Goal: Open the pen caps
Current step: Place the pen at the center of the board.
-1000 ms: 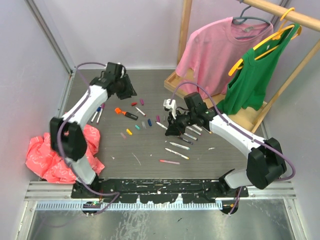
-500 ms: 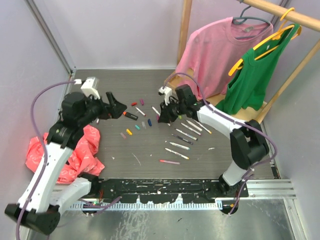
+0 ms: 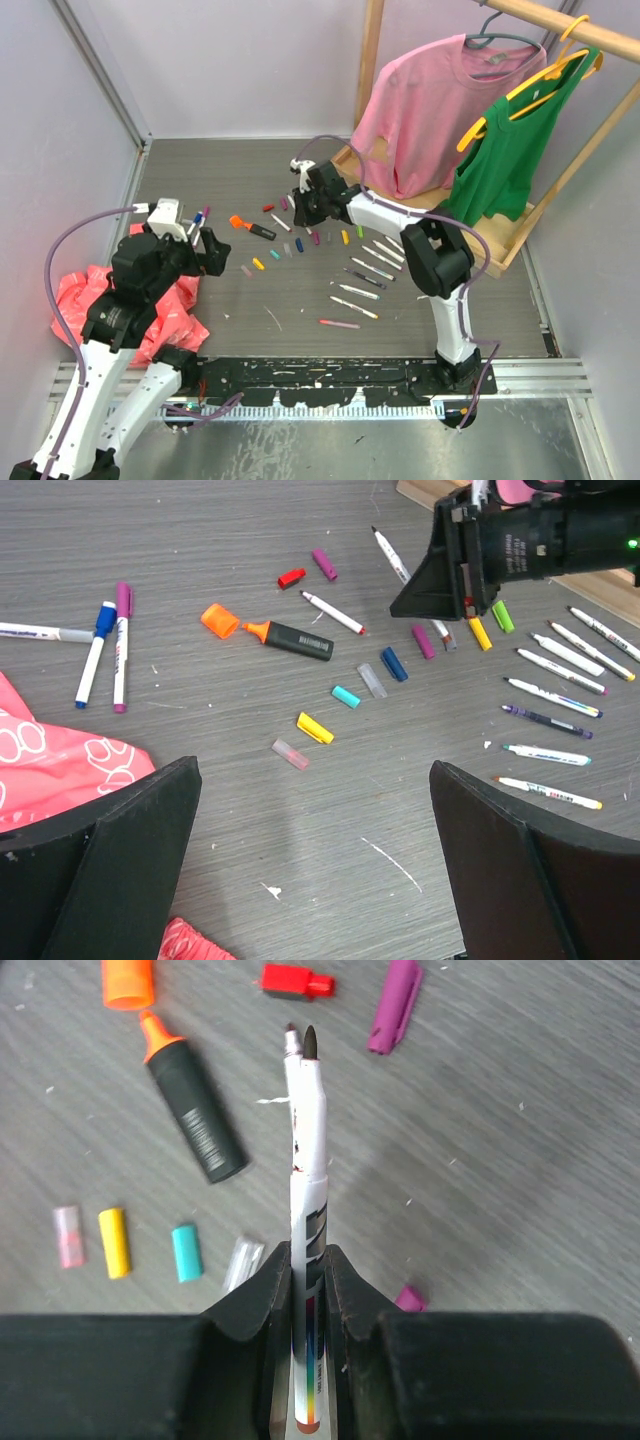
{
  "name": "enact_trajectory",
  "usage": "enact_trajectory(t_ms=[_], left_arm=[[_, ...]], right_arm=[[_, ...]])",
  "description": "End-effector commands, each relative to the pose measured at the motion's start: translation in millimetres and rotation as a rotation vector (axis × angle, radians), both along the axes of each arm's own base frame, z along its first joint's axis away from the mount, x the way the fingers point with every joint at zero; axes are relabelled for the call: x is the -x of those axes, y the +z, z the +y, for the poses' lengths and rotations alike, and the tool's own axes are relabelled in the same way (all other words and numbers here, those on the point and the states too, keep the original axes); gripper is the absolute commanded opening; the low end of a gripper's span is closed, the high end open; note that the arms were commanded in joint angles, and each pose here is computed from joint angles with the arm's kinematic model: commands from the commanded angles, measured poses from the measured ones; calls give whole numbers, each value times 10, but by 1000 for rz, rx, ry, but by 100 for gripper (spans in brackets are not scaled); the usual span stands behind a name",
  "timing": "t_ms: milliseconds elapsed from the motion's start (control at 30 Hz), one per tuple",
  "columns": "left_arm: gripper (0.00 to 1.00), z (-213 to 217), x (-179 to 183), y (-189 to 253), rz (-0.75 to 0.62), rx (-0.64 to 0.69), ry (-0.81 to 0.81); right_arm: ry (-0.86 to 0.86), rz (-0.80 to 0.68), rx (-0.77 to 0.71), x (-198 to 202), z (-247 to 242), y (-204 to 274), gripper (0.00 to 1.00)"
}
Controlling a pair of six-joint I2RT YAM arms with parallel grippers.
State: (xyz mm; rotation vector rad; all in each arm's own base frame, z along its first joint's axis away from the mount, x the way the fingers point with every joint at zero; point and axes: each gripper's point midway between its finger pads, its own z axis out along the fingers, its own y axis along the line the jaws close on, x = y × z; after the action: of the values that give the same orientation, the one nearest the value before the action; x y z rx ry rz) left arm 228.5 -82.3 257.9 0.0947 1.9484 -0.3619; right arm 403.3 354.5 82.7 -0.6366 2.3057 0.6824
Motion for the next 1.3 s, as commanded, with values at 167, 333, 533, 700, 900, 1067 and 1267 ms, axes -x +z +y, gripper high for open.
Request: enact_trajectory(t_ms=[167, 333, 533, 700, 900, 1067, 1267], left_arm=[[98, 67, 21, 55, -44, -20, 15], [98, 57, 20, 49, -41, -20, 11], [98, 55, 19, 48, -41, -19, 10], [98, 52, 18, 40, -38, -18, 9], [98, 52, 19, 43, -39, -18, 8], [98, 51, 19, 32, -36, -19, 8], [98, 62, 9, 4, -27, -26, 14]], right_arm=[[-120, -52, 11, -492, 130, 8, 8], [-139, -30, 22, -552, 154, -146, 11], [-152, -27, 43, -615, 159, -240, 16], [-154, -25, 55, -621, 145, -277, 23], [-159, -18, 56, -622, 136, -296, 33], [-157, -12, 42, -624, 138, -255, 35], [-130, -53, -11, -639, 146, 131, 39]])
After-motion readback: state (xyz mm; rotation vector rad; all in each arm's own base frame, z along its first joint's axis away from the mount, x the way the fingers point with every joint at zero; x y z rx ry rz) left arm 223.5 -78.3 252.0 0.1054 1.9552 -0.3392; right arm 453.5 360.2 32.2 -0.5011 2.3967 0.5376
